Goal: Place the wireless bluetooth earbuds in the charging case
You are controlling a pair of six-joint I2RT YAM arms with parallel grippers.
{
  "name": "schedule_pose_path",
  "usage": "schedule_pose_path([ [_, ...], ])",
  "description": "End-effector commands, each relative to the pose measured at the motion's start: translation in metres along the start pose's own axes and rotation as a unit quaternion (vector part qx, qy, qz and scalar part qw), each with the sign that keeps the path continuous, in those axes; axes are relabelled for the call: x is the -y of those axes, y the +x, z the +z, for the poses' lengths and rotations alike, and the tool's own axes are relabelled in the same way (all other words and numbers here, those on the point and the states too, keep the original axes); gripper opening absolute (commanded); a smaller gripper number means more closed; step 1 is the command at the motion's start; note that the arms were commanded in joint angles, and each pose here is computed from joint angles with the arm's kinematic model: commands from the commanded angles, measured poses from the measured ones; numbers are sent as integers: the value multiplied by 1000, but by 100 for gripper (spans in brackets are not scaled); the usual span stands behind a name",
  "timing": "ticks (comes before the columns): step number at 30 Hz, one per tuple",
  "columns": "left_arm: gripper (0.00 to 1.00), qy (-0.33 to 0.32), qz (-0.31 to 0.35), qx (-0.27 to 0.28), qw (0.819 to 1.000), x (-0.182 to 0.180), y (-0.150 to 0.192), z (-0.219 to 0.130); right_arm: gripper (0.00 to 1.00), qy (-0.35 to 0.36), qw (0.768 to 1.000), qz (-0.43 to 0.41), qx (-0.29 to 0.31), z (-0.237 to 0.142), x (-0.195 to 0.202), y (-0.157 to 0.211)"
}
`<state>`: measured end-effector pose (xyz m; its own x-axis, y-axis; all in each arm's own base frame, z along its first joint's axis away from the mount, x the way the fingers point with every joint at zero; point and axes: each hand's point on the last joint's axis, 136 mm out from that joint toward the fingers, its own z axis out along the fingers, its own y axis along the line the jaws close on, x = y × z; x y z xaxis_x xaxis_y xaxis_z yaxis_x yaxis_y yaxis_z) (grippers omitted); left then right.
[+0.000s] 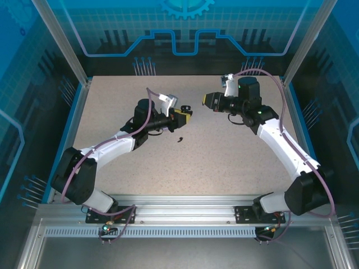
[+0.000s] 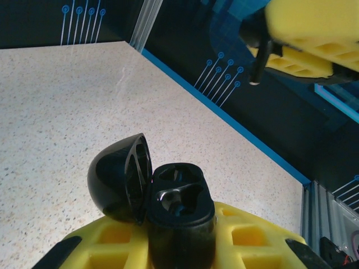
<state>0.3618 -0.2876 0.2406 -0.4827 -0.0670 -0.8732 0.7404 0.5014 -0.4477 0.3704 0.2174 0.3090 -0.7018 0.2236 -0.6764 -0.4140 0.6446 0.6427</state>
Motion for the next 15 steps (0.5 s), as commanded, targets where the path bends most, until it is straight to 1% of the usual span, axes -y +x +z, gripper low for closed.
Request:
schedule_pose_path([
  [1,1,47,25,20,998,15,-12,-1,20,-63,998,-20,6,-10,-39,-7],
  [9,2,111,55,39,992,41,-29,-4,20,-128,990,-56,-5,-20,-77,-6],
  [15,2,139,70,53,986,54,-37,-9,20,-148,986,-72,-21,-20,-90,0],
])
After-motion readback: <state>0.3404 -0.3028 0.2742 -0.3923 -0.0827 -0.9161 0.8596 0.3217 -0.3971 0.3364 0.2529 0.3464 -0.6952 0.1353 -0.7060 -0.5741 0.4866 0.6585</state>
